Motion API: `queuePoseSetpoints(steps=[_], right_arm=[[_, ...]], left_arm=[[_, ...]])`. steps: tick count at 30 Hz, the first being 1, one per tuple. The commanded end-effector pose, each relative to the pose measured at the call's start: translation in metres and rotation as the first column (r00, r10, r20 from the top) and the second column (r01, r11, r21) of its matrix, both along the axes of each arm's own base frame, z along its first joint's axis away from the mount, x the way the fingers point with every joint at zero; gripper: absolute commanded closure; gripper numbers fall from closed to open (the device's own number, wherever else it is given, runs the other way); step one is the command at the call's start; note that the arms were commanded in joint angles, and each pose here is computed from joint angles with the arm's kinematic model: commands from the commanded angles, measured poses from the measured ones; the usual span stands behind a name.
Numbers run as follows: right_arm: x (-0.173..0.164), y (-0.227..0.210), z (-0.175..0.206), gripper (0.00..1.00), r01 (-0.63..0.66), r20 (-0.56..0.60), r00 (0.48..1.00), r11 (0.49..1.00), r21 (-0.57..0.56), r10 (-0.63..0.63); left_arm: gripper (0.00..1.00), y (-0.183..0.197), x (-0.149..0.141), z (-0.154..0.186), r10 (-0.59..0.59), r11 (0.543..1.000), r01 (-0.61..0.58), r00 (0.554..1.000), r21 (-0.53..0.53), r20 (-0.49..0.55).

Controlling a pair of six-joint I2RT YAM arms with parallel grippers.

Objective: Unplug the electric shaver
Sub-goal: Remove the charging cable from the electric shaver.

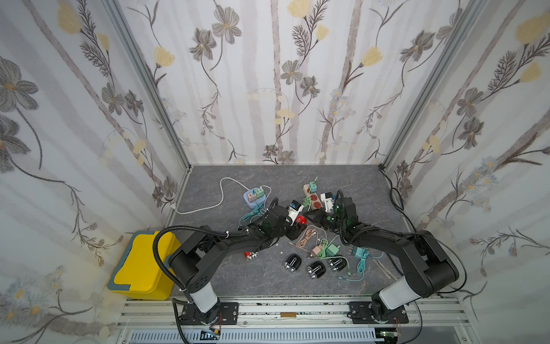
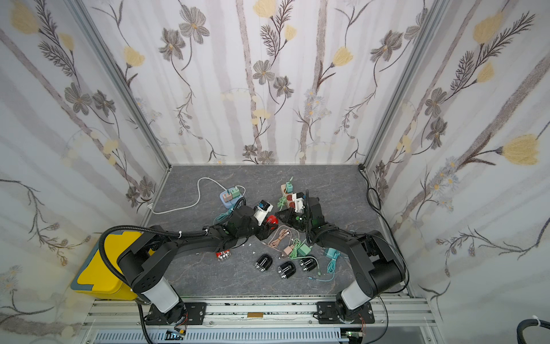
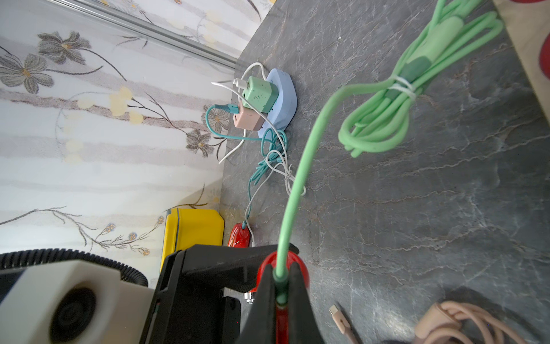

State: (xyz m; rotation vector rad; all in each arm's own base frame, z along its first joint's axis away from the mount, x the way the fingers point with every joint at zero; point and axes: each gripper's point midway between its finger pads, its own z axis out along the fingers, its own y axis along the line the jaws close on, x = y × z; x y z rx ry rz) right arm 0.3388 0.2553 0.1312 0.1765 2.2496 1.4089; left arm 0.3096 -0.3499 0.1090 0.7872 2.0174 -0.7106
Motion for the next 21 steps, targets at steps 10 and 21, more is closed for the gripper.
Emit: queuePoseSetpoints(steps=[10, 21], right_arm=[[0.016, -0.008, 0.035, 0.96, 0.025, 0.081, 0.996, 0.996, 0.090, -0.033], [0.025, -0.032, 0.032, 1.00, 0.153, 0.144, 0.980, 0.980, -0.127, -0.134]], left_arm=[[0.62, 0.006, -0.005, -0.007, 0.006, 1.000, -0.006, 1.000, 0.025, 0.008], [0.64, 0.010, -0.011, -0.010, 0.009, 0.999, -0.008, 1.000, 0.036, -0.004]])
